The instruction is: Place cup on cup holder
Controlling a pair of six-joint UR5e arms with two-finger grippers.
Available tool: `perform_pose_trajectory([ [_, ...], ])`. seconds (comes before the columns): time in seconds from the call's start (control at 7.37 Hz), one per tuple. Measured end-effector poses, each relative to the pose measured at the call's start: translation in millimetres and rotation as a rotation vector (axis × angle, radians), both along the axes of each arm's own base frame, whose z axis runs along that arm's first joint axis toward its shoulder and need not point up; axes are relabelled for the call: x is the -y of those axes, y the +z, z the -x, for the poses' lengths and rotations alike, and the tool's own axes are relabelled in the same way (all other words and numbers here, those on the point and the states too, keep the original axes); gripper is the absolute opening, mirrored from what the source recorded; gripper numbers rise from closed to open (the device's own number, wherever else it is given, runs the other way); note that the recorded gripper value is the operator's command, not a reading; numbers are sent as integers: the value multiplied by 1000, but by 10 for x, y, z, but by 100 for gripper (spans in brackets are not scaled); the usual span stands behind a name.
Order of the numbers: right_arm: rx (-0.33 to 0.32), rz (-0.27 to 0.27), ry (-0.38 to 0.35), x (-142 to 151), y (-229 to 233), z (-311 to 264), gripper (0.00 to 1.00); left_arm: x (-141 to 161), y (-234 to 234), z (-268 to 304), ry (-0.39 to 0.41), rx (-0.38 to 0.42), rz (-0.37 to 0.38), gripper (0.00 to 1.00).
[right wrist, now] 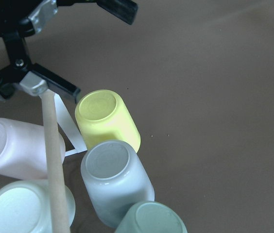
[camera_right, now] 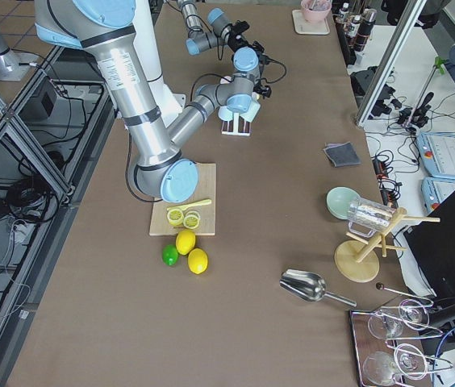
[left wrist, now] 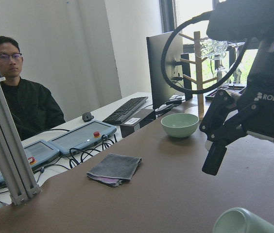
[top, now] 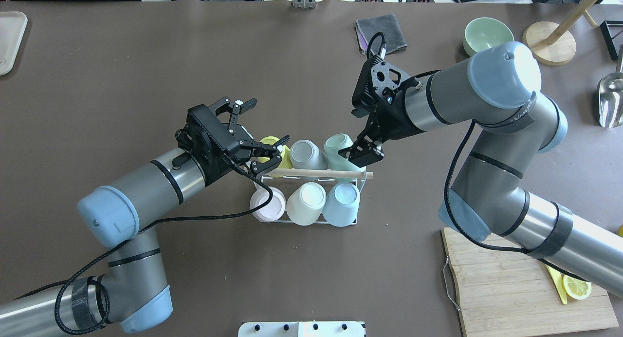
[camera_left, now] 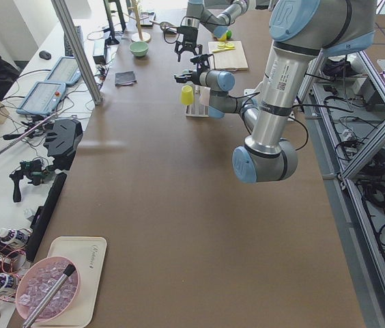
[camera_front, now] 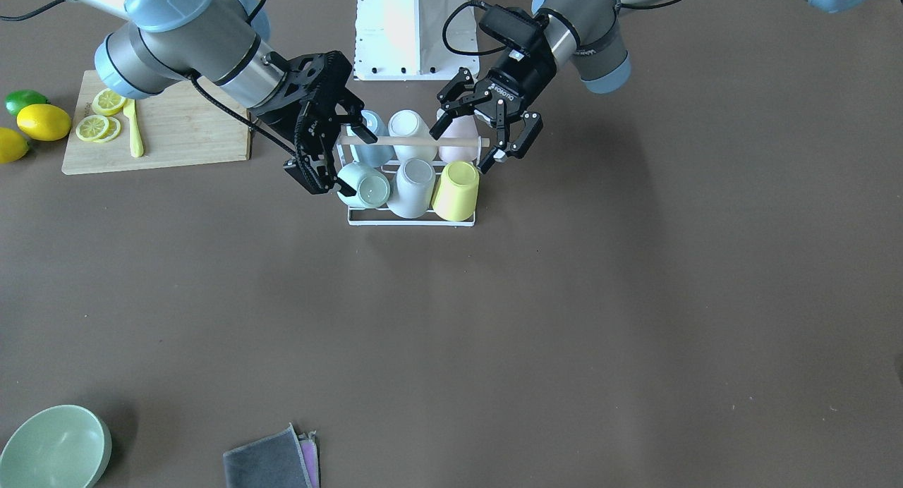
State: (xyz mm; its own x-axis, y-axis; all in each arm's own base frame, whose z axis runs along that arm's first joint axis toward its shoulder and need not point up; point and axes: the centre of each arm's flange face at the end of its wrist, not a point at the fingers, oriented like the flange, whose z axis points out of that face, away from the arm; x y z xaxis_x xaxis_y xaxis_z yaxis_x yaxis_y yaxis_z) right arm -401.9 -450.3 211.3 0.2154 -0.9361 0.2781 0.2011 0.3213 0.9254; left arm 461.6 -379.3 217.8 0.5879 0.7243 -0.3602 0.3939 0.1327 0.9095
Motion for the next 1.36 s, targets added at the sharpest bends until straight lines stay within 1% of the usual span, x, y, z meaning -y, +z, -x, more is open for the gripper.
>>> perform_pose_trajectory([
  [0.14,-44,69,-13,142,55,-203,100,114,5,55,18,39,8,99],
  [0.27,-91,151,-10,319,186,-458,100,306,13,160,57,105,27,99],
  [0.41,-139,228,18,471,441,-728,100,492,60,252,106,175,58,99],
  [0.54,-197,295,73,581,849,-995,100,636,152,284,144,241,107,99],
  [0.68,-252,342,143,671,1253,-1281,100,750,225,288,175,301,175,99],
  [0.81,-296,388,205,732,1613,-1588,100,956,277,423,206,364,268,99],
  [1.09,-415,496,320,643,2471,-2123,100,1534,476,1075,265,477,520,99],
  [1.22,-463,564,376,567,2894,-2471,100,1764,700,1445,252,518,652,99],
  [1.36,-492,671,418,508,3368,-2871,100,1929,1016,1815,231,555,797,99],
])
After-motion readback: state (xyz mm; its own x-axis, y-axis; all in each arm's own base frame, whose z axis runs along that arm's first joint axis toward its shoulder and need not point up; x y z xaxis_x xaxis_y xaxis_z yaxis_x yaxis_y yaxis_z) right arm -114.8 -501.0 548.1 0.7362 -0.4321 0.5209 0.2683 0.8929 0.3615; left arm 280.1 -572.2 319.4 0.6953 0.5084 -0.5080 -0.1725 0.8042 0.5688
